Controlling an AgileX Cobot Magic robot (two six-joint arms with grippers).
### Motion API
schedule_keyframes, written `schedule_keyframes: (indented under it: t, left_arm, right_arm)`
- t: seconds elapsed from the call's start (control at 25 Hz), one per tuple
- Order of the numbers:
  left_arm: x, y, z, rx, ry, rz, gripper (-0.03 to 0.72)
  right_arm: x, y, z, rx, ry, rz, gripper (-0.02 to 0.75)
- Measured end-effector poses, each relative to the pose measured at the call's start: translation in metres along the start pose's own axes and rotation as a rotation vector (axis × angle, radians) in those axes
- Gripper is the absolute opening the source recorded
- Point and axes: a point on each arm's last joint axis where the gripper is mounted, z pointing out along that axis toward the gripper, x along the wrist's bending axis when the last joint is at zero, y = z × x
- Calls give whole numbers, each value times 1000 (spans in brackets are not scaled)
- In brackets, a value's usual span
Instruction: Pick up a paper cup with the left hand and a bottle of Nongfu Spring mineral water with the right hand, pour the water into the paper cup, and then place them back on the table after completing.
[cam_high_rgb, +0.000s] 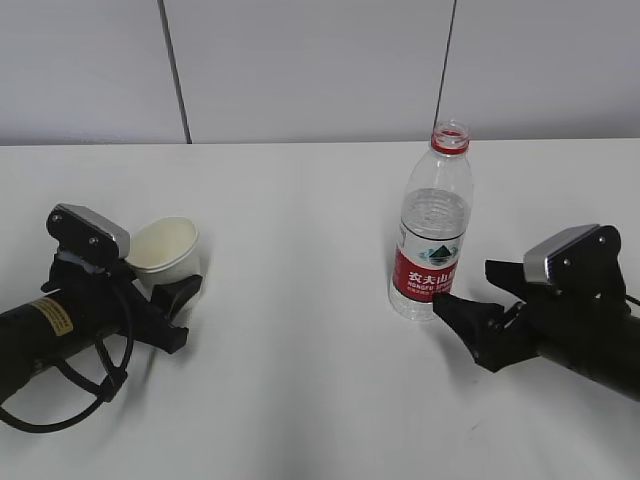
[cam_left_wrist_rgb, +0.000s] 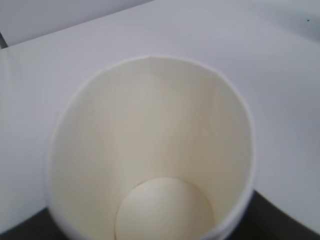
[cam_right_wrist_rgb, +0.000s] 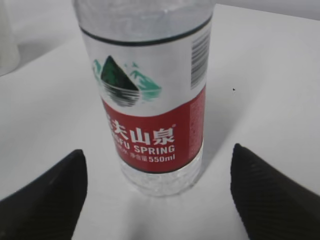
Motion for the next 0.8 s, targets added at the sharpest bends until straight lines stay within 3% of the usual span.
schedule_keyframes:
  t: [0.8]
  left_arm:
    - [-7,0,0,-3,-74,34,406]
  right_arm:
    - [-15,7,51,-75,123,-16,678]
